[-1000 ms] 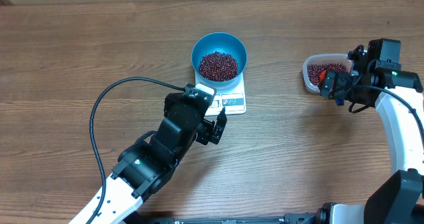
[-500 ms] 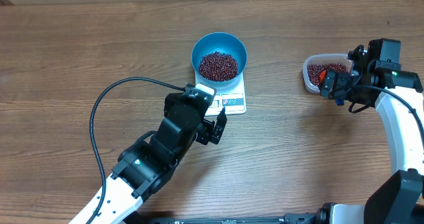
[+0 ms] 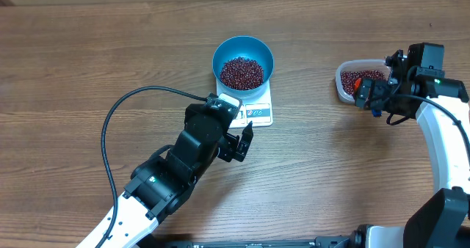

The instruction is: Scoop item into bowl and weigh 150g on scale

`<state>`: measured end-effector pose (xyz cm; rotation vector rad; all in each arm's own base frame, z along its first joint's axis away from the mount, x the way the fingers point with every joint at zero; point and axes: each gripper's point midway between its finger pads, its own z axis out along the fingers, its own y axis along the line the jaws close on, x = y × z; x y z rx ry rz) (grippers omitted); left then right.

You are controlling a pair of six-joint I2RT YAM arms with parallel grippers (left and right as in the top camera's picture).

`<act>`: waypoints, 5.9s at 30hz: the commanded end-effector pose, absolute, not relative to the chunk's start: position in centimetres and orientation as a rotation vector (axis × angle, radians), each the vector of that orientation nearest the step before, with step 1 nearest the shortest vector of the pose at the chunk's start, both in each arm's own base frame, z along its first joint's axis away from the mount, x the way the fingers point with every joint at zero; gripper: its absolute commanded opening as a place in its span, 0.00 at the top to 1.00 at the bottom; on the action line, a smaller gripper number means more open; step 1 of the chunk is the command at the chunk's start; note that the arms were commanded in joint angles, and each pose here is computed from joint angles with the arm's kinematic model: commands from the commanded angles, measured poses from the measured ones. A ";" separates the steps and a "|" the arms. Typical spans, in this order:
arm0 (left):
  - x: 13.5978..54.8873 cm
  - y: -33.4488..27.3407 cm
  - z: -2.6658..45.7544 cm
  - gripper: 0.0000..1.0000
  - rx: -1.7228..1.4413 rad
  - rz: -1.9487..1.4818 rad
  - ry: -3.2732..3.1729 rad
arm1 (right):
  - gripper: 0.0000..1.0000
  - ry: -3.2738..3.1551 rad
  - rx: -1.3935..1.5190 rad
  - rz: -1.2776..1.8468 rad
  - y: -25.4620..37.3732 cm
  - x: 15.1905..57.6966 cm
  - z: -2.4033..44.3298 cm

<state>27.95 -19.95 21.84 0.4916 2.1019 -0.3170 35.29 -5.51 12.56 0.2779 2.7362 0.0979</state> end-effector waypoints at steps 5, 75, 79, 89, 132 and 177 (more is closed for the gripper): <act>27.8 -19.9 22.5 0.00 0.510 -0.322 2.084 | 0.00 2.722 0.262 0.083 -5.6 35.8 13.0; 29.0 -19.6 8.6 0.01 0.292 -0.153 2.534 | 0.00 2.722 0.262 0.082 -5.6 35.8 13.0; 29.3 -19.8 8.1 0.00 0.257 -0.154 2.538 | 0.00 2.722 0.262 0.082 -5.6 35.8 13.0; 30.6 -20.4 8.5 0.01 0.233 -0.169 2.483 | 0.00 2.722 0.262 0.082 -5.6 35.8 13.0; 30.6 -20.1 8.5 0.01 0.221 -0.150 2.486 | 0.00 2.722 0.262 0.082 -5.6 35.8 13.0; 30.7 -20.0 13.0 0.00 0.306 -0.180 2.355 | 0.00 2.722 0.262 0.082 -5.6 35.8 13.0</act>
